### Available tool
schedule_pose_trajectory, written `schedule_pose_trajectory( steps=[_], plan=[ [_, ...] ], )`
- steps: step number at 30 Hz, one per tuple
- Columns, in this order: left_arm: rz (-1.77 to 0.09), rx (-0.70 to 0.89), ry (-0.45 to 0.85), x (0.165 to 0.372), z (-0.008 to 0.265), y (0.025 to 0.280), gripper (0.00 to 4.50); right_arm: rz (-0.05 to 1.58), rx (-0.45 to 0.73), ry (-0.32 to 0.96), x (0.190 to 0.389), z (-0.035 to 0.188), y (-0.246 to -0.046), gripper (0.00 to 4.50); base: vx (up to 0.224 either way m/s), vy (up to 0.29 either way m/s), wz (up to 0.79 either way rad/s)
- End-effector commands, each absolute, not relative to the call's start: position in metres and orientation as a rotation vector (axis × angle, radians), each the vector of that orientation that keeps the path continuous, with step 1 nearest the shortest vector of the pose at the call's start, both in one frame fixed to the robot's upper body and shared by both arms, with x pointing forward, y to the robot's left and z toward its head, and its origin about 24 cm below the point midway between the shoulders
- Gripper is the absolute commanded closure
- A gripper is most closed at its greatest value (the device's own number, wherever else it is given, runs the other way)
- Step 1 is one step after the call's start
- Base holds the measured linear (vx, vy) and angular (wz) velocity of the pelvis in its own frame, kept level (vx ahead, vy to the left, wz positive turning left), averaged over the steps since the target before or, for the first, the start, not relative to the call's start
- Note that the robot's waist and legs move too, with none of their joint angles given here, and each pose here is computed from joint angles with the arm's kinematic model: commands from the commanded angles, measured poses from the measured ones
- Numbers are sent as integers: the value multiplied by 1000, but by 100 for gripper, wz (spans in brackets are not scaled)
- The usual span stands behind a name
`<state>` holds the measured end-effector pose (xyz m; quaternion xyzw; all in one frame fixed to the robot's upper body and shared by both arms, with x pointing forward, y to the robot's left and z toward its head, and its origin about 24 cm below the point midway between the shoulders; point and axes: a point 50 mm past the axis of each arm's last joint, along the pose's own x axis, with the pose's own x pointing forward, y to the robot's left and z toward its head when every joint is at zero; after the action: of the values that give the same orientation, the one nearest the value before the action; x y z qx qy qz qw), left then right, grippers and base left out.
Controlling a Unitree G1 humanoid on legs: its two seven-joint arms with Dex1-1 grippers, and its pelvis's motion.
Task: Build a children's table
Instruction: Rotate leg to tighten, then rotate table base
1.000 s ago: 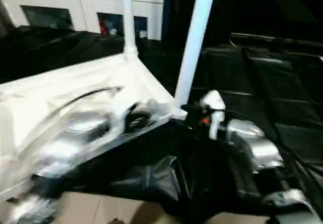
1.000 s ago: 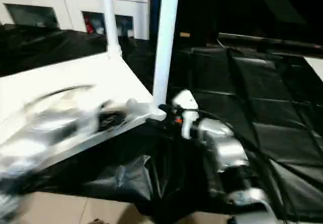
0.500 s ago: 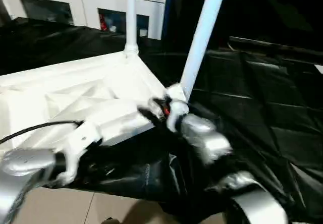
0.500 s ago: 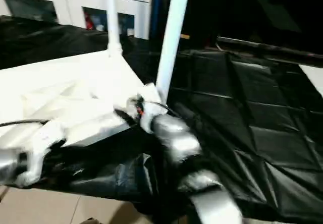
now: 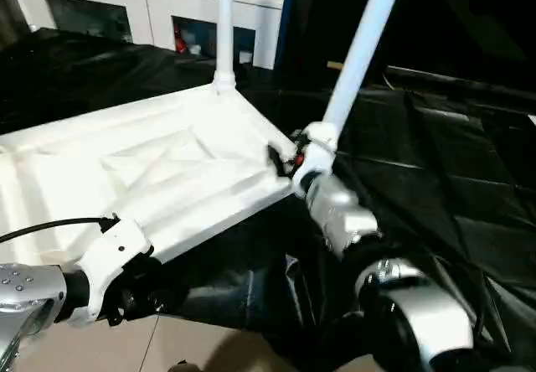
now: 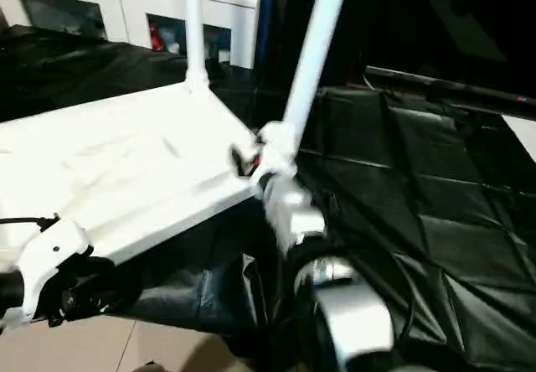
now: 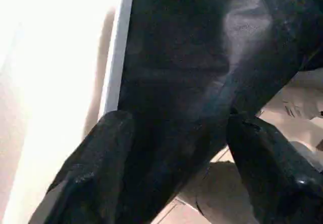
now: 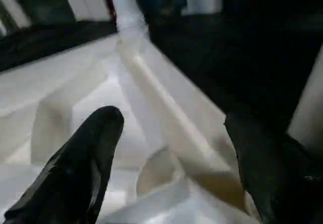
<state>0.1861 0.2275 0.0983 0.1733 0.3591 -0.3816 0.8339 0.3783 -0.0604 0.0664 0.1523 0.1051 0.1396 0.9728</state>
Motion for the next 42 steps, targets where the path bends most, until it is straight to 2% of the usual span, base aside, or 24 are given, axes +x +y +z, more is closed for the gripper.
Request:
schedule_pose_trajectory(
  steps=[1,5,6,8,13,17,24,28,32,35,37,39,40,41,42],
  plan=[
    [-779,413,751,190,103,232,77,127,331,182,388,72,-98,80,0,0,0],
    [-772,434,744,194,105,233,49,70,340,162,394,78,-115,80,0,0,0],
    [-756,457,727,199,106,235,40,41,338,148,397,82,-125,80,0,0,0],
    [-756,457,727,199,106,235,35,41,338,148,397,82,-125,80,0,0,0],
    [-722,489,686,207,110,238,3,-10,313,123,401,90,-149,80,0,0,0],
    [-683,506,650,212,111,241,3,-46,310,111,401,92,-162,80,0,0,0],
    [-625,548,579,229,107,243,3,-138,274,92,400,96,-197,80,0,0,0],
    [-654,517,516,237,104,232,3,-180,264,77,398,99,-213,80,0,0,0],
    [-684,485,491,237,102,228,3,-203,255,77,396,98,-221,80,0,0,0],
    [-809,360,394,230,106,218,3,-189,254,84,393,93,-224,80,0,0,0],
    [-823,311,389,226,107,219,3,-150,242,88,392,91,-221,80,0,0,0],
    [-785,295,444,217,106,236,3,-43,182,84,390,86,-214,80,0,0,0],
    [-785,295,444,217,106,236,3,-43,182,84,390,86,-214,80,0,0,0],
    [-753,284,449,212,109,249,3,37,126,84,387,83,-210,80,0,0,0],
    [-753,284,449,212,109,249,3,37,126,84,387,83,-210,80,0,0,0]
  ],
)
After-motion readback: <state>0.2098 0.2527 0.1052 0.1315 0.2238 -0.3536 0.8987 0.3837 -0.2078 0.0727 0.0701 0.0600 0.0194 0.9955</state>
